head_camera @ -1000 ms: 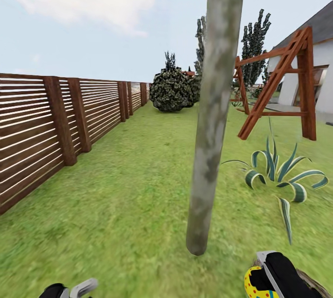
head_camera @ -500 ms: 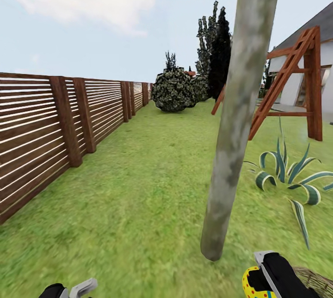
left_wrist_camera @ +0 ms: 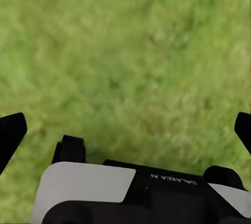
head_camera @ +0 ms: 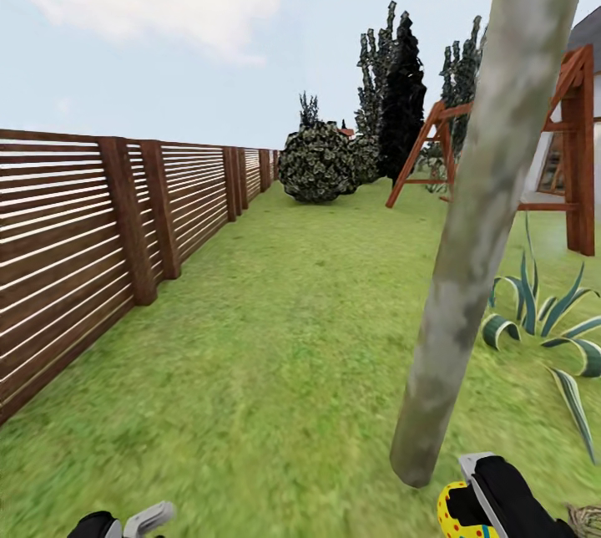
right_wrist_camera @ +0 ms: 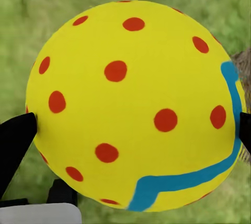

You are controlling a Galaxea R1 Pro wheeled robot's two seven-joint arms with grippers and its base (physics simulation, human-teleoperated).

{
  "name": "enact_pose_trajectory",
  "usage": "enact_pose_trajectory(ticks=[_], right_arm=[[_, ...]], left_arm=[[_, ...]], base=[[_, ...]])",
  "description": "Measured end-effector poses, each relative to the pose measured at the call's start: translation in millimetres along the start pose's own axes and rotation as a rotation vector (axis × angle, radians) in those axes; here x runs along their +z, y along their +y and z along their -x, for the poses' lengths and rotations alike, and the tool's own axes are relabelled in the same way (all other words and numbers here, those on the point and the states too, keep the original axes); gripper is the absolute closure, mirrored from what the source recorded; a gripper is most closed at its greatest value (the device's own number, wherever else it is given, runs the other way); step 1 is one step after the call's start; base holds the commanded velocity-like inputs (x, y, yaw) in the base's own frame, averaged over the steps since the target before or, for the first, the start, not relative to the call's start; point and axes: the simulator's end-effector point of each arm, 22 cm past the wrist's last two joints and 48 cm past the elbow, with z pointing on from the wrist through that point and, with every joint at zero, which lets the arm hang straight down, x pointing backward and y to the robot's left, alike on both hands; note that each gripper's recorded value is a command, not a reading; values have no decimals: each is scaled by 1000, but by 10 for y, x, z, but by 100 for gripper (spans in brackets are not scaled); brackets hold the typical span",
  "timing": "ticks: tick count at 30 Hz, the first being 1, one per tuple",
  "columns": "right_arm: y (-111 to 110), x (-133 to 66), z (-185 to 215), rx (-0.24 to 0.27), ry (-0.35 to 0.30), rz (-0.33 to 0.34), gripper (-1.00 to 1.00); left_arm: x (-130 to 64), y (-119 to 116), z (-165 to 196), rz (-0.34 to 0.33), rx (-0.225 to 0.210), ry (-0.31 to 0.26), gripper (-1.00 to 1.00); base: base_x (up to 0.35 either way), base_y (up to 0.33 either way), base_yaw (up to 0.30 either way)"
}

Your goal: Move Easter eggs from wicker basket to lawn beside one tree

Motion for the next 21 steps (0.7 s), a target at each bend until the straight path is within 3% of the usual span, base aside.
enact_pose_trajectory(ticks=[21], right_arm=[[1, -2, 0, 0, 0, 0, 100]], left_arm=[[-4, 5, 1, 0, 0, 0, -100]], base=[[265, 247, 0]])
